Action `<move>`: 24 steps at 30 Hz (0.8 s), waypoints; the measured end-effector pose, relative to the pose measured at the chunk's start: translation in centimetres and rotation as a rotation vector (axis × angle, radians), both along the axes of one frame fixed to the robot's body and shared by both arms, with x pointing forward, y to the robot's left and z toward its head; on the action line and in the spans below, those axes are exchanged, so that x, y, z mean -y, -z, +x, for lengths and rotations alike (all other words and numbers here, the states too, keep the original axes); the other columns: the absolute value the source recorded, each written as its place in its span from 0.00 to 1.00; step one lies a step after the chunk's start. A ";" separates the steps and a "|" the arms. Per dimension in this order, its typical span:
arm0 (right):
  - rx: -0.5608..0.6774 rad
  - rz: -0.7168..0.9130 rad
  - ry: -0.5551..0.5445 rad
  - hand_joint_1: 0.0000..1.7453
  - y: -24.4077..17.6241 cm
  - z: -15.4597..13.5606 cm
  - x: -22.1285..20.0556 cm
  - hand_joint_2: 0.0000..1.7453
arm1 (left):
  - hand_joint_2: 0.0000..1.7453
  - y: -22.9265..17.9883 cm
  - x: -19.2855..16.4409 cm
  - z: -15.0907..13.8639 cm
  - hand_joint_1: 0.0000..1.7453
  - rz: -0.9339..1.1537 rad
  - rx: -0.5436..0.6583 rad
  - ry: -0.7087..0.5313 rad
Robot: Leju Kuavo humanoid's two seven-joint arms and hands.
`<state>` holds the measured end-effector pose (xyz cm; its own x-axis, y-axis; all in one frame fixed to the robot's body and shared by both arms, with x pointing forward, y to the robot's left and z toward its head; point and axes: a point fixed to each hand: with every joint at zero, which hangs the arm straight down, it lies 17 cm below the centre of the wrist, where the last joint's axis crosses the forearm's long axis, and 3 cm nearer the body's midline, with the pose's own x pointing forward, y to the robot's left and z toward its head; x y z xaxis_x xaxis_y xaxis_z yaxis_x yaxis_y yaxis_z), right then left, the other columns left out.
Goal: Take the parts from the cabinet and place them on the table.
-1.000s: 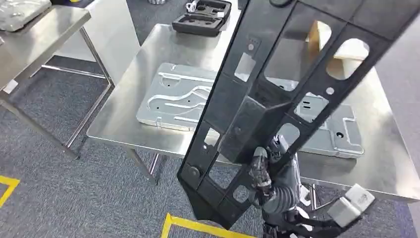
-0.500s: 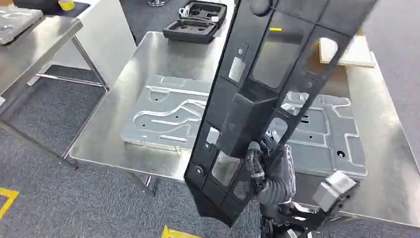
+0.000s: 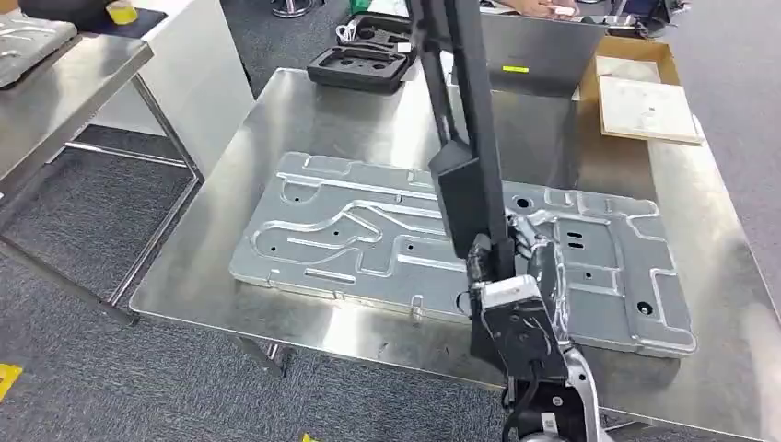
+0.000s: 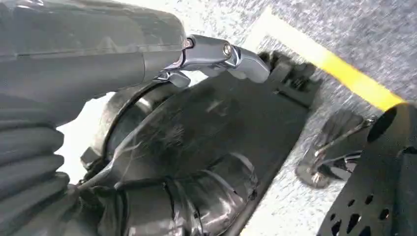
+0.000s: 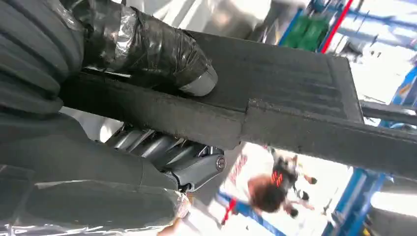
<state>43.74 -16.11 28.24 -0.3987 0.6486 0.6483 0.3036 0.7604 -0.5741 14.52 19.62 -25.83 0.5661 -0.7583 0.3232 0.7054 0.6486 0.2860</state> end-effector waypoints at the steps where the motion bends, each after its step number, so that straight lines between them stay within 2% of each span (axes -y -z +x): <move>1: -0.014 -0.050 0.027 1.00 0.3 0.4 0.5 1.00 | 1.00 0.0 0.0 0.0 0.00 0.000 -0.001 0.006; 5: -0.023 -0.319 0.157 1.00 -0.1 2.6 2.7 1.00 | 1.00 0.0 0.0 0.2 0.00 0.002 0.005 0.019; 14: 0.003 -0.441 0.231 1.00 -1.5 4.1 5.0 1.00 | 1.00 -0.1 -0.3 0.7 0.00 0.004 0.012 0.027; 19: -0.082 -0.744 0.307 1.00 -0.4 6.6 6.9 1.00 | 1.00 -0.2 -0.1 0.7 0.00 -0.006 0.008 0.039; 24: -0.117 -0.968 0.429 1.00 -1.5 9.2 10.8 1.00 | 1.00 -0.2 0.0 0.9 0.00 -0.012 0.011 0.054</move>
<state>52.98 -26.86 29.69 0.0166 0.9799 -0.1988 0.3418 -0.1924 -0.9199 15.39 19.64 -25.61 0.5210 -0.7835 0.3386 0.7363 0.6132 0.2859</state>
